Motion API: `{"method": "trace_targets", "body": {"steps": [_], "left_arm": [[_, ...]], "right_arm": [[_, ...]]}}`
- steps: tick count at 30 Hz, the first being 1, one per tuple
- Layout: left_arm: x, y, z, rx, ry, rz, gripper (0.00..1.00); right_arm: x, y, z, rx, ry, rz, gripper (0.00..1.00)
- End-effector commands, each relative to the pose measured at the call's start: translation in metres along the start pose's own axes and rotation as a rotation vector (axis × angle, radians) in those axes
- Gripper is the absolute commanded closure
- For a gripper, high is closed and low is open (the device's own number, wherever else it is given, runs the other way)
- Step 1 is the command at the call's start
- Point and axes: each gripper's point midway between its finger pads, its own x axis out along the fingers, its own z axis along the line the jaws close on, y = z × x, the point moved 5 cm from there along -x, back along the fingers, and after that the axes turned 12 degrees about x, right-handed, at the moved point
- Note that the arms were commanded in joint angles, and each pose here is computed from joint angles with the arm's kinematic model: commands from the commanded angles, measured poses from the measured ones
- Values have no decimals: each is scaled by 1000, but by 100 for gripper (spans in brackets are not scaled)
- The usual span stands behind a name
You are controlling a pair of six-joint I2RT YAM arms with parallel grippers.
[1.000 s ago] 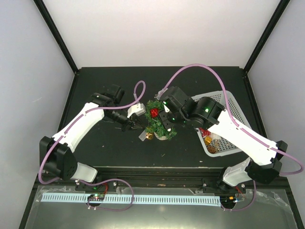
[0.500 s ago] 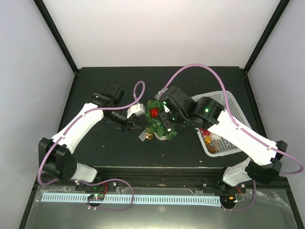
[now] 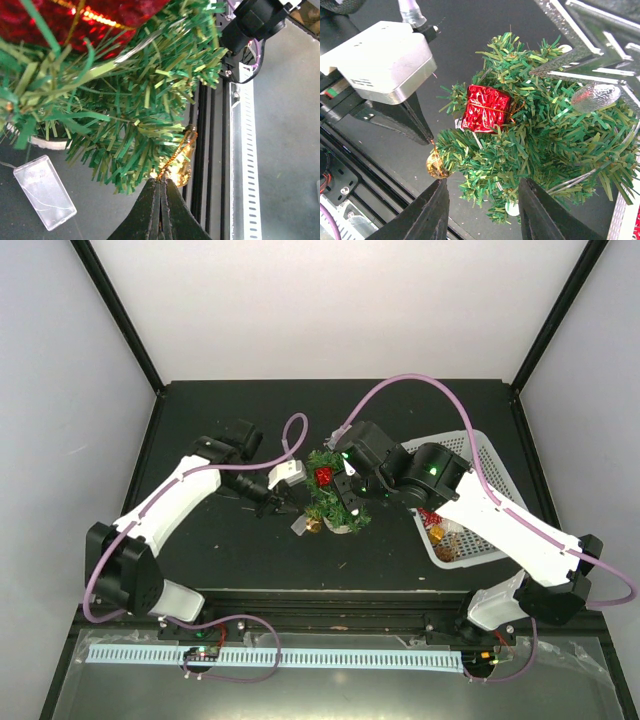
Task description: Decorate the small christmas tree
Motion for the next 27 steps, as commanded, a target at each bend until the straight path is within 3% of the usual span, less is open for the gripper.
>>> {"method": "trace_targets", "body": {"steps": [1, 27], "left_arm": [[4, 3, 12, 12, -24, 10, 98], [4, -18, 25, 25, -58, -27, 98]], "right_arm": [[2, 0, 4, -13, -9, 2, 59], [7, -1, 4, -16, -1, 7, 59]]}}
